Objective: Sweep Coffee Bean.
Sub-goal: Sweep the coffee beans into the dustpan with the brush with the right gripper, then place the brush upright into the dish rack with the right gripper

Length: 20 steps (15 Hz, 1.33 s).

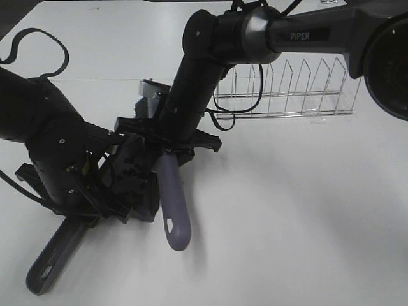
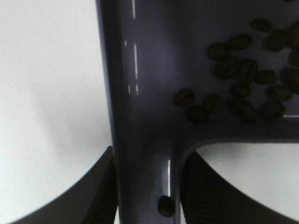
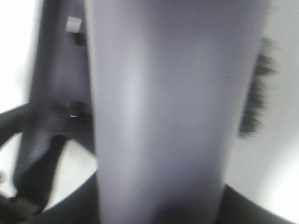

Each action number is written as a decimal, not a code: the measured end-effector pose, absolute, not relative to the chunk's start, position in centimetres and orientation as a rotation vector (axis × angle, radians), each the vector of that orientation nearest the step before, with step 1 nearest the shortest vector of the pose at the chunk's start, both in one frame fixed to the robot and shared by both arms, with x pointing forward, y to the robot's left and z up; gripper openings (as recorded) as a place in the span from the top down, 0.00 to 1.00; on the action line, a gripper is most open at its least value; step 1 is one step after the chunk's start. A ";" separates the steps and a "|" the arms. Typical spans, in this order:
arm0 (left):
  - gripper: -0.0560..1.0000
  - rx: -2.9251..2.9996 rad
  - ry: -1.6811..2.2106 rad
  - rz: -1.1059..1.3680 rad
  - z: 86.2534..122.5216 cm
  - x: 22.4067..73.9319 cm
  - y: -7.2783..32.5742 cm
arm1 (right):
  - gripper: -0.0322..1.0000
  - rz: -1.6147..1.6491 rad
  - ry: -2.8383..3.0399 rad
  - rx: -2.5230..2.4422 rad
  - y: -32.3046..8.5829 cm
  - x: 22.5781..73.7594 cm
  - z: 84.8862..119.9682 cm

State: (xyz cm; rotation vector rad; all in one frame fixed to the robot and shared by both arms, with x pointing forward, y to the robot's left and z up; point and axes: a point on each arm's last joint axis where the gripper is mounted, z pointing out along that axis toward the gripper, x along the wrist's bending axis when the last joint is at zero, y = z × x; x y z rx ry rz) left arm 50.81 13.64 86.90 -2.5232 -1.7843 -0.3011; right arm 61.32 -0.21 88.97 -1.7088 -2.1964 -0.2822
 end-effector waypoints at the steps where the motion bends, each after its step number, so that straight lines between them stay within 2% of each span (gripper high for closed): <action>1: 0.62 -2.529 -1.775 -0.302 86.9 50.8 13.6 | 0.68 -0.335 -2.198 -1.683 0.4 61.6 89.9; 9: 0.62 -2.545 -1.754 -0.307 86.9 50.9 13.6 | 0.68 -0.287 -2.533 -1.695 -1.6 62.6 96.4; 17: 0.62 -2.546 -1.754 -0.307 86.9 50.9 13.6 | 0.68 -0.374 -2.627 -1.736 -2.8 62.3 100.8; 20: 0.62 -2.546 -1.754 -0.307 86.9 50.9 13.6 | 0.68 -0.338 -2.677 -1.739 -4.3 60.7 102.3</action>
